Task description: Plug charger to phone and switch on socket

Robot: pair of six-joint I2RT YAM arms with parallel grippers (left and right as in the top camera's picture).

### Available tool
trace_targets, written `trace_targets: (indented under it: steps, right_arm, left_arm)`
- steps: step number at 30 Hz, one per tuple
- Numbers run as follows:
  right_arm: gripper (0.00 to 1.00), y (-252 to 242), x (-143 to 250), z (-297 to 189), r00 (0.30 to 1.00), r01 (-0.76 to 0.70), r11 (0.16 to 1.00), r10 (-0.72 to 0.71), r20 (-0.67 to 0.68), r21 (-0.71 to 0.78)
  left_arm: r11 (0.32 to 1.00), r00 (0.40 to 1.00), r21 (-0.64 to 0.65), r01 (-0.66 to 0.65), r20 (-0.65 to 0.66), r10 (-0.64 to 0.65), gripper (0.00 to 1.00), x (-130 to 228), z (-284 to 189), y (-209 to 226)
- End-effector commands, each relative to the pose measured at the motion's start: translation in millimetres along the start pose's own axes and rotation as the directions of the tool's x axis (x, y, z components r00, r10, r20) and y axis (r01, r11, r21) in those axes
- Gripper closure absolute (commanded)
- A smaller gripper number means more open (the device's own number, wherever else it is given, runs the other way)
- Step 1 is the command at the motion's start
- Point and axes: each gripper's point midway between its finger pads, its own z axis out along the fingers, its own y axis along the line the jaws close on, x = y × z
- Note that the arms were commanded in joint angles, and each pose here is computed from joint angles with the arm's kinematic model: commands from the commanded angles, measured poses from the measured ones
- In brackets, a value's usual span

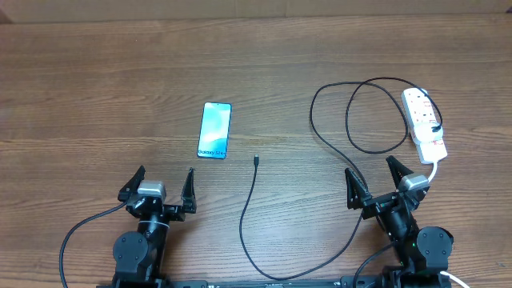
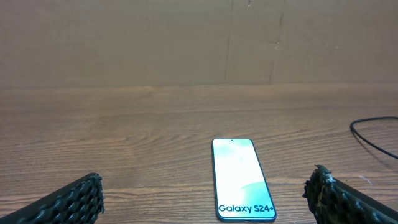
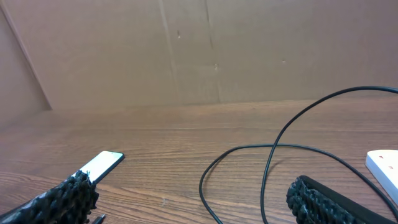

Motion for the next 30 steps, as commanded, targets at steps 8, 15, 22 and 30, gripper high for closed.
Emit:
trace_targets:
  steps: [8, 15, 22, 30]
  right_arm:
    - [0.00, -2.9, 0.8, -0.1, 1.000, 0.001, 1.000, -0.001, 0.008, 0.013]
    - [0.00, -2.9, 0.8, -0.1, 1.000, 0.000, 1.000, 0.000, 0.008, 0.013]
    - [0.00, -2.9, 0.8, -0.1, 1.000, 0.000, 1.000, 0.000, 0.008, 0.013]
    - [0.00, -3.0, 0.8, -0.1, 1.000, 0.000, 1.000, 0.000, 0.008, 0.013]
  left_arm:
    - [0.999, 0.999, -0.025, -0.021, 0.050, 0.023, 0.00, -11.4, -0.5, 4.4]
    - [0.987, 0.959, 0.143, -0.067, 0.284, 0.024, 0.00, -109.8, -29.0, -29.3]
    - [0.984, 0.956, 0.159, -0.075, 0.292, 0.026, 0.00, -233.5, -75.3, -38.6]
    - [0.985, 0.999, 0.175, -0.016, -0.034, 0.022, 0.00, -307.5, -51.0, -43.9]
